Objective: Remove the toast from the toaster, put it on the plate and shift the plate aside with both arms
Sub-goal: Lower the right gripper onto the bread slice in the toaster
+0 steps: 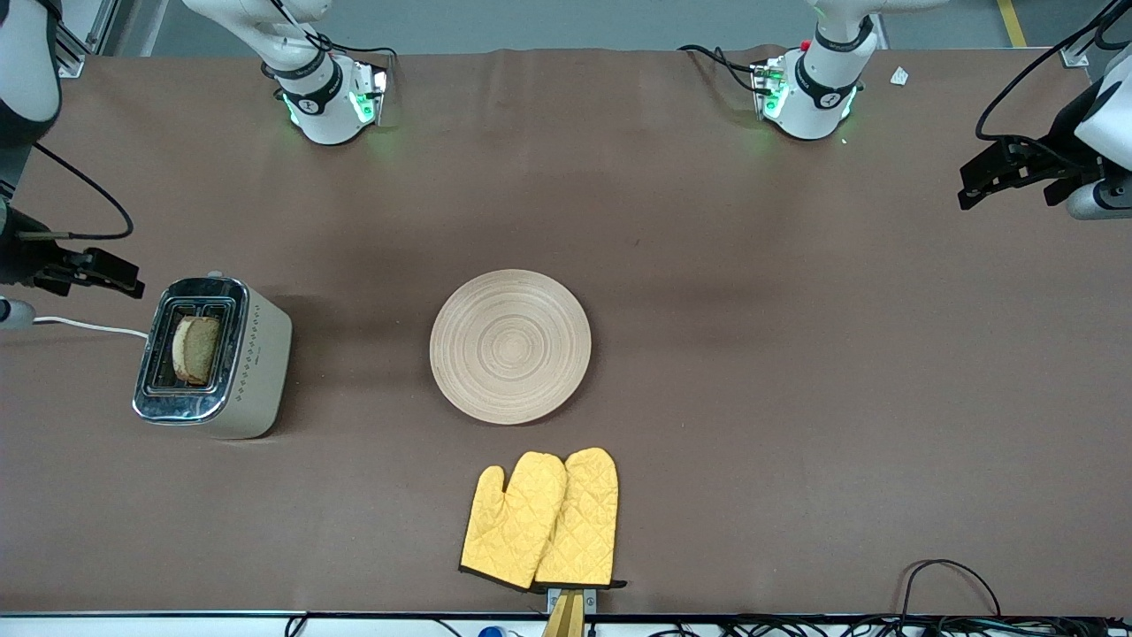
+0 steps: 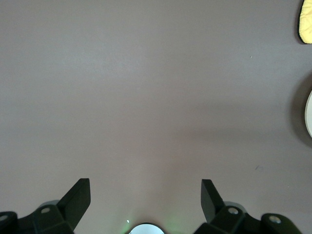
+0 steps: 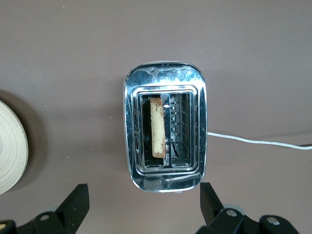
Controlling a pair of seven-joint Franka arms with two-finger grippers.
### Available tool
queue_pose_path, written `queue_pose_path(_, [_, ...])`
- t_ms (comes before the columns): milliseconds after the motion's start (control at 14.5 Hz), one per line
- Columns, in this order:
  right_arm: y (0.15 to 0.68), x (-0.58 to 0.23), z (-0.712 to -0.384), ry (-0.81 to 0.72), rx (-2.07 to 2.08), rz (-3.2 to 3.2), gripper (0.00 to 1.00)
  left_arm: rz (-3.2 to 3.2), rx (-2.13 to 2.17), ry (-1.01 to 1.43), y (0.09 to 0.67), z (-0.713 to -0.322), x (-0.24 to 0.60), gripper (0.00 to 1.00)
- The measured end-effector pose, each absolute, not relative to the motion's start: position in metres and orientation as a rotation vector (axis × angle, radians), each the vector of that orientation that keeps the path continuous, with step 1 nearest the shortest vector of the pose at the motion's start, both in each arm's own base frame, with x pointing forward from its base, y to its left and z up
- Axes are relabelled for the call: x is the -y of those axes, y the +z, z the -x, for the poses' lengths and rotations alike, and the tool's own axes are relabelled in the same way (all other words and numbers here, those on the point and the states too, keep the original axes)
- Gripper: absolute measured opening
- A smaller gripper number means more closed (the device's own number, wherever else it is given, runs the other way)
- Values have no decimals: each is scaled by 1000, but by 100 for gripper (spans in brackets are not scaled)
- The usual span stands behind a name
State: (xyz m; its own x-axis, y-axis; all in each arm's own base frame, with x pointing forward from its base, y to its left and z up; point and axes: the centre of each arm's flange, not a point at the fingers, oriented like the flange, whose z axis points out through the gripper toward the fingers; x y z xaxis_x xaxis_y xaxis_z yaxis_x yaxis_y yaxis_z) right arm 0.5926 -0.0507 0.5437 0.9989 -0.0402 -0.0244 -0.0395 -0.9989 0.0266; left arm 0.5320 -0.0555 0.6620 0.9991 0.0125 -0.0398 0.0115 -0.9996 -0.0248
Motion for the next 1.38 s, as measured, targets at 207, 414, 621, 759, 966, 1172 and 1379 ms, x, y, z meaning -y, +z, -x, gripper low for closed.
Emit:
queue_pose_path(207, [514,51,-597,-39,59,-3115,100,3116,17,62,662,-532,56,100])
queue_pose_path(414, [494,53,-601,-48,61,-3116,100,3116,15,62,662,-532,57,100])
queue_pose_path(621, [480,58,-606,-61,73,-3117,100,3116,15,62,662,-532,57,100])
queue_pose_path(759, [475,60,-608,-62,77,-3117,100,3116,16,62,662,-532,56,100])
queue_pose_path(966, [465,61,-612,-61,77,-3117,100,3117,-18,62,662,-532,55,100])
queue_pose_path(1172, [444,61,-616,-107,76,-3119,100,3117,-31,63,662,-532,52,100])
queue_pose_path(1379, [419,65,-618,-143,85,-3119,100,3117,-32,63,662,-532,52,100])
